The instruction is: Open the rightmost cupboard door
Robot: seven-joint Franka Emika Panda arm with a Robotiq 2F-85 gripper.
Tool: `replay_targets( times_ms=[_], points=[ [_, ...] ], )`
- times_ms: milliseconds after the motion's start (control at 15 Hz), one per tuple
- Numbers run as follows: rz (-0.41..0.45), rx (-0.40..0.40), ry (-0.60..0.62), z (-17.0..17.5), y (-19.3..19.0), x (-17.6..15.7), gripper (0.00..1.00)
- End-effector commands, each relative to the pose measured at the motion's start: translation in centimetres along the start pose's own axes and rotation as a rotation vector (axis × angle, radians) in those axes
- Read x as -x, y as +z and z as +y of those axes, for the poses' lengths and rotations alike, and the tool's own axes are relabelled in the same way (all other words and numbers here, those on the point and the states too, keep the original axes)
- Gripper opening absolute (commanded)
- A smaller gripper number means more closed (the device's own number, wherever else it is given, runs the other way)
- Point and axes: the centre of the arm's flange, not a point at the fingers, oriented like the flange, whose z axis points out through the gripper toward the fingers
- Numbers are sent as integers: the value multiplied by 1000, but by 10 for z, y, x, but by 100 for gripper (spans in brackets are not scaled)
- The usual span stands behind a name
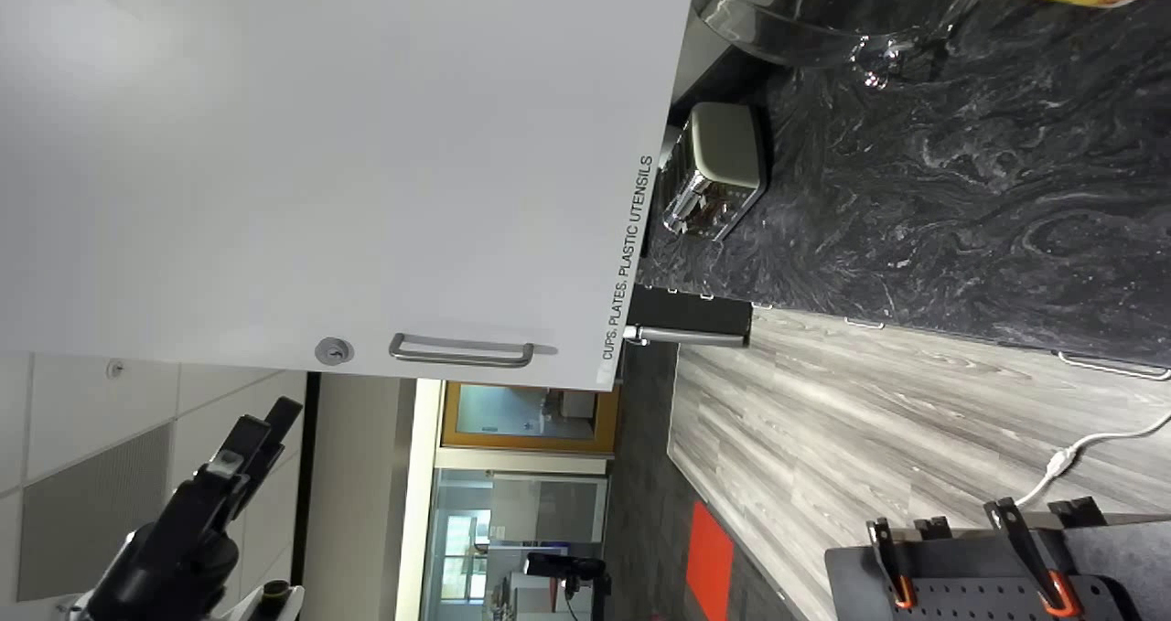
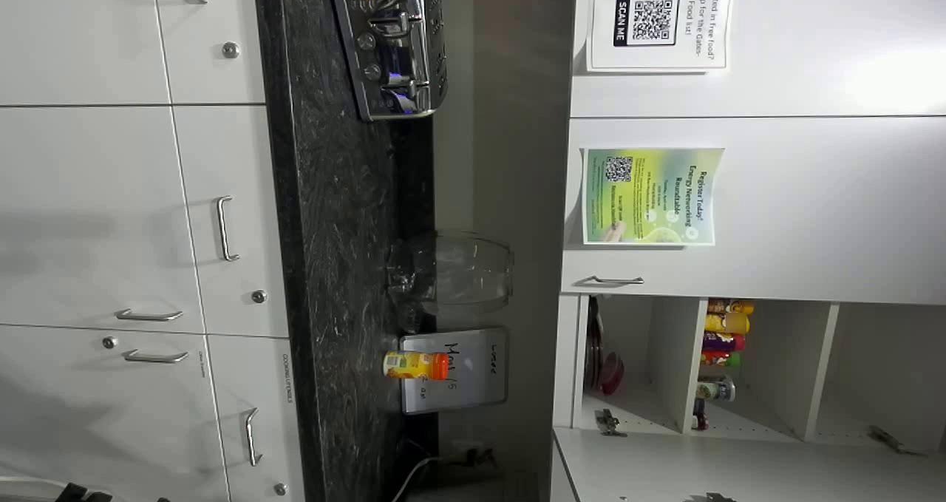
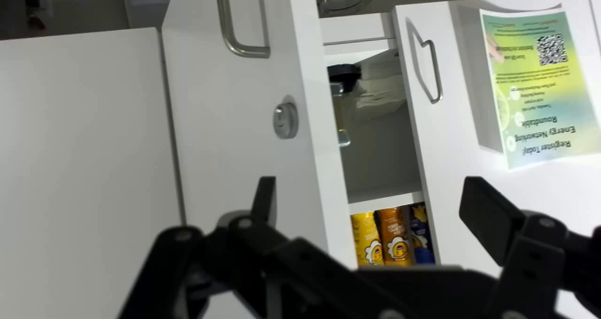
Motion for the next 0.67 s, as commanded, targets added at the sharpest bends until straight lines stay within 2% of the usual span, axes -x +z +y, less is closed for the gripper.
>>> replay_targets(
  times_ms=[0,333,600],
  points=[
    [-46,-49,-23,-26,0,6,100],
    [-99,-83,-72,-50,3,18,100],
    [-210,-139,-137,-74,27,28,100]
  ],
)
